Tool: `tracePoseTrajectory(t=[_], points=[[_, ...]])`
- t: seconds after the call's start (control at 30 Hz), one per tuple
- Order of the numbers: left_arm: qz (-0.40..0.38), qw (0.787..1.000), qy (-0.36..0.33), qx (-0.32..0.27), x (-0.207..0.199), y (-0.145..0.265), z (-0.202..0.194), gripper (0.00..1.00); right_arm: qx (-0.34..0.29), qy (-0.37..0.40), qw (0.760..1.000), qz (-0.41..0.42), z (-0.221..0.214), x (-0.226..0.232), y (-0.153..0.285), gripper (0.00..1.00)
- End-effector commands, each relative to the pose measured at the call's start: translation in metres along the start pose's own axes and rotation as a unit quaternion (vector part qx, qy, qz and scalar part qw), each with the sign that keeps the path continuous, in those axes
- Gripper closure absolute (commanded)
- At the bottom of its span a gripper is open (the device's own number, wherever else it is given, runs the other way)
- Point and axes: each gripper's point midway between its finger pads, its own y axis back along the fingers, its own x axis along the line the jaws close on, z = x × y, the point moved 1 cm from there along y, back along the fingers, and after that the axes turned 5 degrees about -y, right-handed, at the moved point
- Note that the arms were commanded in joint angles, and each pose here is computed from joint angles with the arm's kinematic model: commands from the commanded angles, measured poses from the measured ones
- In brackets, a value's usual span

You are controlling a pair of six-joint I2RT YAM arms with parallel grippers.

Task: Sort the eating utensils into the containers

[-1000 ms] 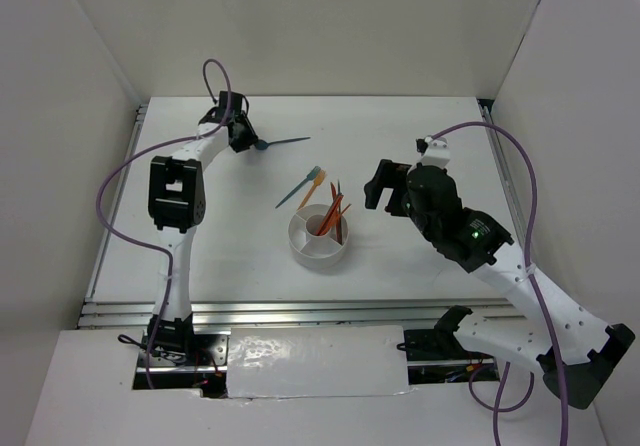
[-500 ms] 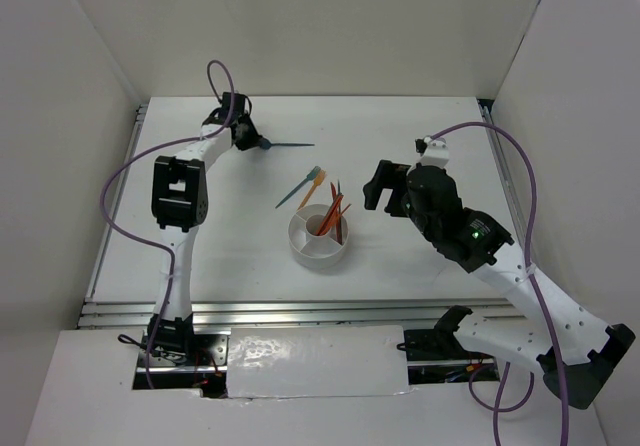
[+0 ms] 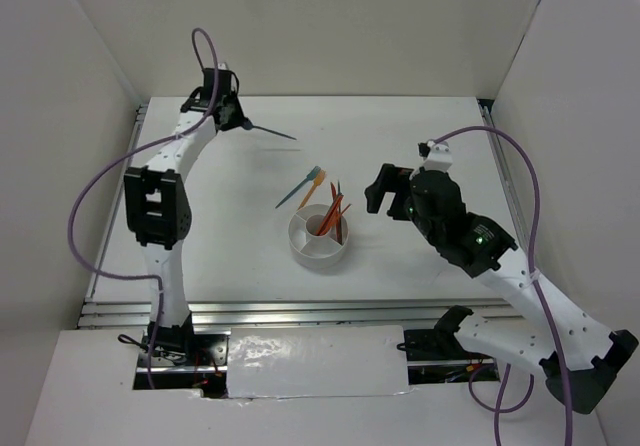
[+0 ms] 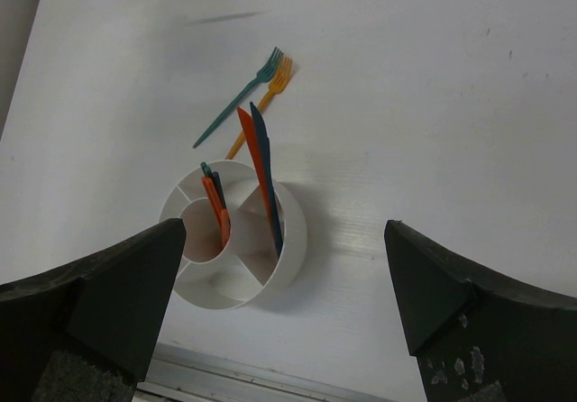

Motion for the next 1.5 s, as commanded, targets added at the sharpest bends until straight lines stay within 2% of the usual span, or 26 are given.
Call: tracePoseTrajectory(t=[0.0,0.03,0.13,0.3,0.37,0.5,0.6,0.77,0.97,1.07,1.23,1.47], points=[[0.039,0.997,-0.045,-0.050,0.017,0.074,0.036,1.00,-0.012,-0.006,1.000,0.019,0.003,0.005,0.006,0.00],[0.039,0.994,-0.052,-0.083,0.018,0.111,0.053,1.00,-0.015,-0.008,1.000,0.023,0.004,0.006,0.007,0.00],[0.039,0.987,-0.089,-0.127,0.027,0.175,0.060,1.00,-0.015,-0.014,0.999,0.033,0.002,0.007,0.010,0.00],[-0.009,0.970,-0.176,-0.165,0.023,0.269,0.047,1.00,-0.011,-0.018,0.999,0.040,-0.008,0.004,0.013,0.00],[-0.002,0.966,-0.200,-0.161,0.025,0.286,0.037,1.00,-0.011,-0.020,0.999,0.039,-0.010,0.002,0.014,0.00],[-0.051,0.952,-0.256,-0.161,-0.003,0.316,0.021,1.00,-0.011,-0.025,0.999,0.040,-0.013,-0.002,0.018,0.00],[-0.066,0.945,-0.287,-0.140,-0.022,0.321,0.004,1.00,-0.015,-0.033,0.999,0.040,-0.013,-0.005,0.024,0.00],[-0.033,0.943,-0.321,-0.088,-0.031,0.301,-0.027,1.00,-0.021,-0.044,0.998,0.046,-0.008,-0.006,0.033,0.00],[-0.069,0.933,-0.339,-0.099,-0.061,0.289,-0.044,1.00,-0.019,-0.047,0.998,0.042,-0.011,-0.009,0.034,0.00],[-0.055,0.928,-0.357,-0.090,-0.067,0.278,-0.050,1.00,-0.016,-0.047,0.998,0.036,-0.014,-0.013,0.033,0.00],[-0.087,0.921,-0.368,-0.097,-0.092,0.272,-0.056,1.00,-0.018,-0.050,0.998,0.036,-0.016,-0.014,0.033,0.00],[-0.081,0.917,-0.383,-0.080,-0.110,0.245,-0.067,1.00,-0.021,-0.051,0.998,0.030,-0.015,-0.018,0.034,0.00]])
